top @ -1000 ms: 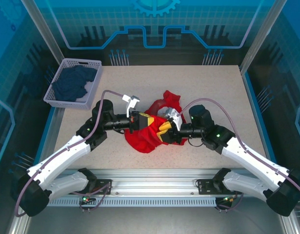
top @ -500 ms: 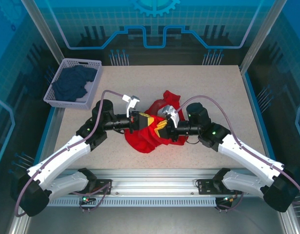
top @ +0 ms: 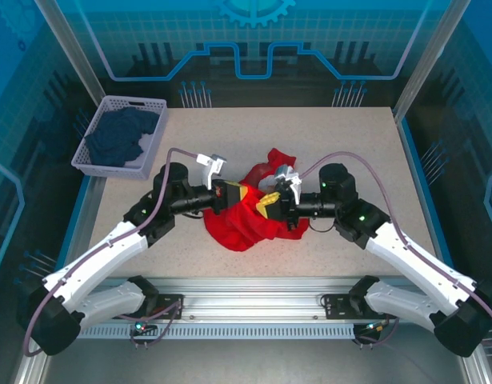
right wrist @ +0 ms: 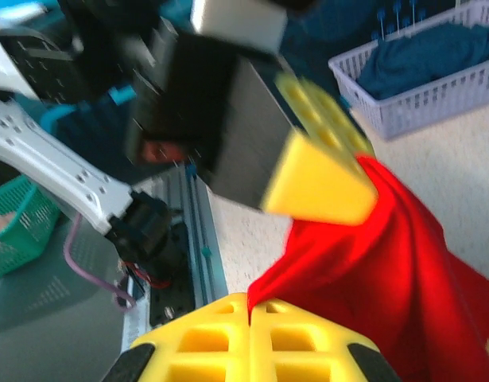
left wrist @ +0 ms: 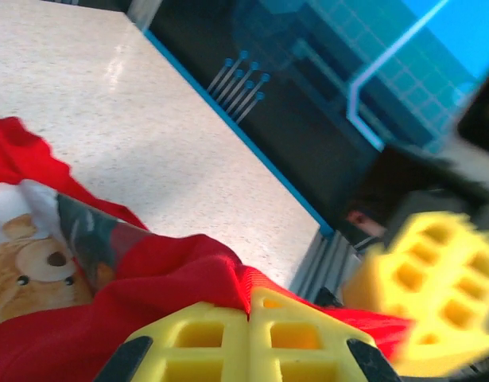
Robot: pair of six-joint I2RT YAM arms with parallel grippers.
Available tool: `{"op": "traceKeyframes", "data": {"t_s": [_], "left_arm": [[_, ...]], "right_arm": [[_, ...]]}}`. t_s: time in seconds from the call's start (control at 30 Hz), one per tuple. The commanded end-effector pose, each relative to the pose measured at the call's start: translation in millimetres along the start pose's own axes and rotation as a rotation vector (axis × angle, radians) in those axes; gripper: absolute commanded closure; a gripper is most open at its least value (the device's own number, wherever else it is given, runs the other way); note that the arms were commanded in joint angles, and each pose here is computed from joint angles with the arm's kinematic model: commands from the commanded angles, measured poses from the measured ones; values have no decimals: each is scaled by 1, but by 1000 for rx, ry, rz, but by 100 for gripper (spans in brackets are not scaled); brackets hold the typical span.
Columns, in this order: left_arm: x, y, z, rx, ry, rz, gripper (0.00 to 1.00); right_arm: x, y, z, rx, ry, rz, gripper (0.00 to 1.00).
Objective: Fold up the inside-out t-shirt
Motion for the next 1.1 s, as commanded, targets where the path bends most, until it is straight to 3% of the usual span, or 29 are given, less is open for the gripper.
{"op": "traceKeyframes", "data": {"t_s": [0.0, 0.13, 0.23, 0.37, 0.53, 0.6, 0.63, 0.7, 0.8, 0.83, 0.87, 0.9, 0.97, 1.07], "left_arm": [[31, 9, -13, -33, 225, 36, 85], [19, 8, -26, -63, 193, 64, 58], [8, 4, -37, -84, 162, 104, 46], [-23, -15, -34, -41, 56, 225, 35], [-34, -25, -14, 28, 36, 294, 32], [-30, -19, -4, 30, 58, 295, 35], [-28, -16, 1, 25, 64, 298, 41], [-31, -7, 6, 0, 52, 297, 59], [-38, 0, 8, -37, 13, 275, 97], [-38, 0, 7, -40, 9, 264, 100], [-37, -1, 5, -40, 5, 253, 100], [-37, -1, 3, -41, -2, 240, 100], [-37, -2, -2, -54, -30, 206, 100], [-35, 3, -8, -86, -60, 153, 100]], "right_arm": [[24, 31, -7, -79, 102, -13, 100], [11, 33, 0, -71, 53, 25, 100], [7, 38, 5, -79, 50, 58, 100], [6, 45, 7, -91, 55, 87, 100], [7, 51, 9, -100, 70, 105, 100], [9, 51, 9, -101, 83, 112, 100], [9, 51, 9, -100, 85, 113, 100], [8, 49, 9, -94, 73, 120, 100], [-7, 39, 2, -61, -36, 153, 100], [-17, 35, -6, -53, -121, 164, 95], [-27, 29, -16, -44, -211, 161, 80], [-32, 24, -26, -43, -283, 130, 73], [-35, 8, -39, -35, -365, 62, 67], [-28, -22, -29, 7, -345, 9, 65]]}}
Point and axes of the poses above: each hand's point on the last joint's axis, 136 mm out from that joint toward the fingers, its own z axis out along the fingers, its own x axis along the line the jaws close on, y = z × x, the point moved 1 cm from there along -z, back along the fingers, and after that the axes turned 3 degrees about z, right-handed, at the moved point
